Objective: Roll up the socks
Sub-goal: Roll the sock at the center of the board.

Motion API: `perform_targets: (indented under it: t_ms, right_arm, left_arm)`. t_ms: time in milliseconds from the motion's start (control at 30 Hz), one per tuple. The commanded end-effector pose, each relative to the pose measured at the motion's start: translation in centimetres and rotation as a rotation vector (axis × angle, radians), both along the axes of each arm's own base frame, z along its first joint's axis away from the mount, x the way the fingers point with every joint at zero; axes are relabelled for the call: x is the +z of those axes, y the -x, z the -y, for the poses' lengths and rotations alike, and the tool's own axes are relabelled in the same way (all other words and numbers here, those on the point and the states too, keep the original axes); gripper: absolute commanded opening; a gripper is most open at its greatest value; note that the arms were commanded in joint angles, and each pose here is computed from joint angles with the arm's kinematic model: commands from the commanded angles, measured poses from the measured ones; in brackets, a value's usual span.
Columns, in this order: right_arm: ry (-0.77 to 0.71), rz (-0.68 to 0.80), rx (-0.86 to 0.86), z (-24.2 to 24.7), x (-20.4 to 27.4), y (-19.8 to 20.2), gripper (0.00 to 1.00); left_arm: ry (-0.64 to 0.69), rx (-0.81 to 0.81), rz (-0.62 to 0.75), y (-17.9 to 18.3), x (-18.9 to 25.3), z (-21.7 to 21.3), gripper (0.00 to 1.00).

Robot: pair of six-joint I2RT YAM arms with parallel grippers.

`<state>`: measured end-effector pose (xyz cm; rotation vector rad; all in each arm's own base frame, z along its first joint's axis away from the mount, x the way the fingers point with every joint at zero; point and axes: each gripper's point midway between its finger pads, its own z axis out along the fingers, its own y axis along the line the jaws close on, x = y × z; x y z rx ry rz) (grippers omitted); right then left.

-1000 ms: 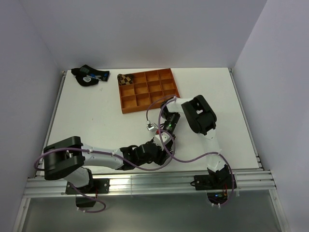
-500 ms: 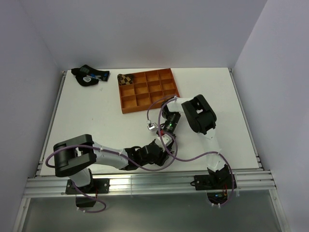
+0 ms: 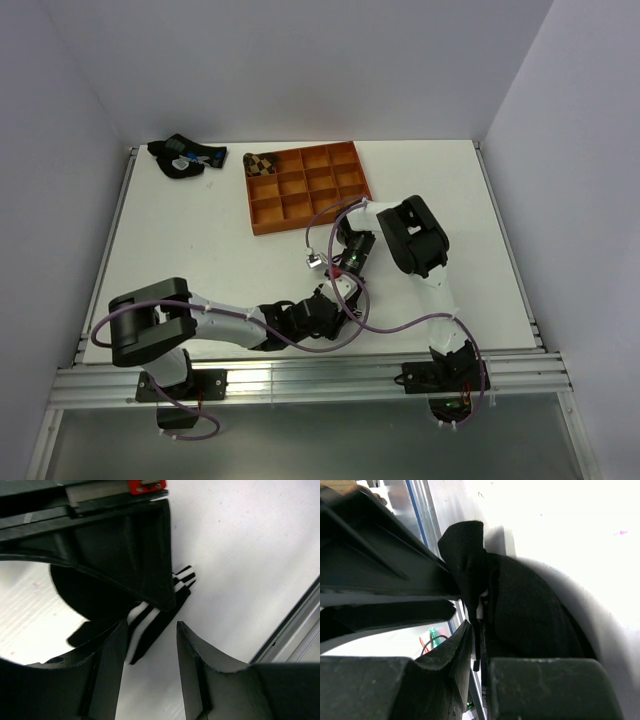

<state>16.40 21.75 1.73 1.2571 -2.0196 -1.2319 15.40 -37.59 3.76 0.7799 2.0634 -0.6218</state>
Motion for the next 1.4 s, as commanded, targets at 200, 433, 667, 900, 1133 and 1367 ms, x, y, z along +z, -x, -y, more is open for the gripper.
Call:
perform_targets:
  t_ms: [200,433,667,900,1133,1367]
  right_arm:
    - [0.086,0.012,0.080,2.7,-1.3,0.1,0.13]
    - [0.107,0.024,0.097,3.1,-1.5,-0.1,0.13]
    - [0.123,0.023,0.108,3.5,-1.8,0.0,0.13]
    - [0.117,0.030,0.108,3.4,-1.7,-0.2,0.13]
    - [0.097,0.047,0.106,3.1,-1.5,-0.4,0.14]
    - [0.090,0.109,0.089,2.7,-1.9,-1.2,0.18]
  left_arm:
    - [-0.010,-0.024,0.084,-0.8,3.0,-0.3,0.51]
    - [-0.031,-0.089,0.055,-0.1,1.7,0.7,0.50]
    - [-0.042,-0.120,0.041,0.2,0.7,1.4,0.50]
    - [-0.044,-0.127,0.013,0.6,-0.5,1.8,0.48]
    - [-0.087,-0.127,-0.059,1.4,-2.9,1.5,0.36]
    - [-0.134,-0.130,-0.164,2.9,-5.5,0.9,0.10]
